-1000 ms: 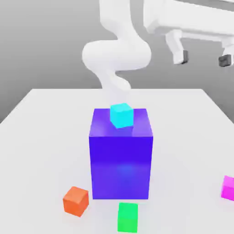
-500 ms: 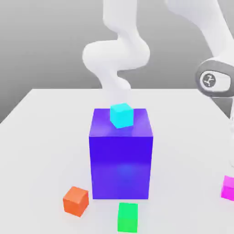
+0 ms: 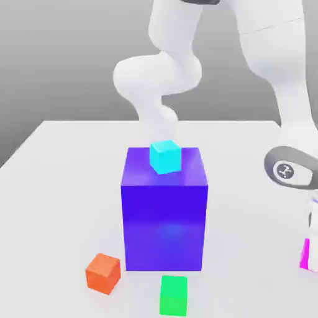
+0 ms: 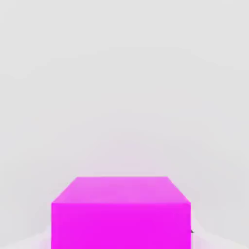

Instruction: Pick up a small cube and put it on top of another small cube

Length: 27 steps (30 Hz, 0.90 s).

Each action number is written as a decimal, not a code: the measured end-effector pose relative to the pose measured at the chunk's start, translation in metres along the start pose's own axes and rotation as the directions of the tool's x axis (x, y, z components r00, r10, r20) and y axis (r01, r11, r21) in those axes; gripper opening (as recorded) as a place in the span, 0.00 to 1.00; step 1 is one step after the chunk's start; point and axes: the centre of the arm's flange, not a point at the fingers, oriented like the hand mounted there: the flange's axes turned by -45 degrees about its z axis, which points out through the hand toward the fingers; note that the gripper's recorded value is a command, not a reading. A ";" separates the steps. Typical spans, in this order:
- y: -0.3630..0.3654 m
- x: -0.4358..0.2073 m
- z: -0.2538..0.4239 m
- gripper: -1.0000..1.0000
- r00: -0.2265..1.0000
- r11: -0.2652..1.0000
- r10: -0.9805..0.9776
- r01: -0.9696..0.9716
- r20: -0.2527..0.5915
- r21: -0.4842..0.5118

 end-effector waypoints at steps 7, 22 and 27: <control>0.038 -0.005 -0.038 0.00 0.998 0.999 -0.046 0.046 0.039 0.002; 0.160 -0.054 -0.053 0.00 0.937 0.944 -0.331 0.328 0.110 0.046; 0.193 -0.075 -0.065 0.00 0.894 0.901 -0.434 0.430 0.111 0.062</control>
